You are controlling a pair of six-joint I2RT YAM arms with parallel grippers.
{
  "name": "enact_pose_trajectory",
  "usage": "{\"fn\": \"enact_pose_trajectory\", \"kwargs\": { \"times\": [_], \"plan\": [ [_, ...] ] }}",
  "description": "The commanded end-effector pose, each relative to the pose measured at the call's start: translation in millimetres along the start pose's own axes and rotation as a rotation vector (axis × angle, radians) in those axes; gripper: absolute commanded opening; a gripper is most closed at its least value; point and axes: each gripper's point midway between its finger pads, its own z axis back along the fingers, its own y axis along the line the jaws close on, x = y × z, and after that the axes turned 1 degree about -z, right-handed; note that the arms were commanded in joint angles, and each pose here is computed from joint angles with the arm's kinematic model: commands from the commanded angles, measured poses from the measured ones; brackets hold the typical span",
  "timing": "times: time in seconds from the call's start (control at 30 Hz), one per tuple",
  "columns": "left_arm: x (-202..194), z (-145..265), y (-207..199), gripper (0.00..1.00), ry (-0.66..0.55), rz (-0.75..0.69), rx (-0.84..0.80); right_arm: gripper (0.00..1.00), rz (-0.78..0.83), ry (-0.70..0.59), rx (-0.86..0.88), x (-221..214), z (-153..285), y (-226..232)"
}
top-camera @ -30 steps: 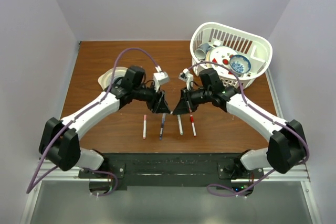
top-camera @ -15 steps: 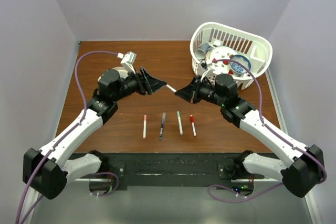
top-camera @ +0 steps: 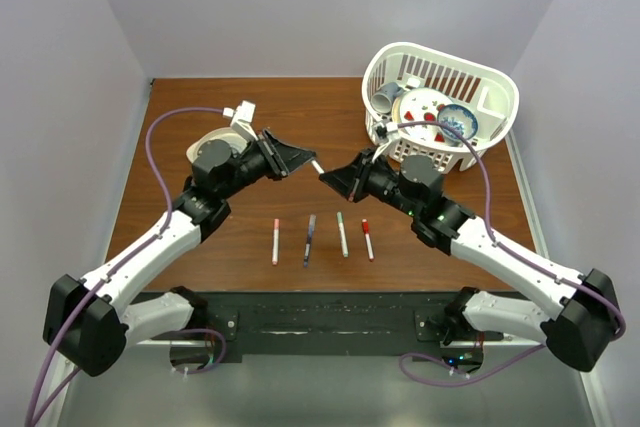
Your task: Insert the pens into the pen caps
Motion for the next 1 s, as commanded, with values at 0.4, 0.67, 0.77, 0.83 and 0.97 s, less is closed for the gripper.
{"fn": "enact_pose_trajectory", "kwargs": {
  "times": [0.4,0.67,0.77,0.83,0.97],
  "plan": [
    [-29.5,12.0,-40.6,0.0,0.186,-0.18,-0.269,0.3,0.127,0.212,0.091,-8.6,15.1,31.7],
    [-23.6,16.5,-48.9,0.0,0.207,-0.243,-0.257,0.22,0.123,0.271,0.143,-23.6,16.1,35.1],
    [-23.3,14.6,-51.3,0.0,0.218,-0.238,-0.267,0.25,0.113,0.291,0.176,-29.2,15.6,38.1],
    [-24.7,13.4,-50.0,0.0,0.224,-0.232,-0.267,0.29,0.104,0.299,0.183,-31.9,15.1,38.2],
    [-23.4,12.4,-51.5,0.0,0.222,-0.231,-0.271,0.09,0.101,0.303,0.178,-33.6,14.5,36.5]
  ]
}}
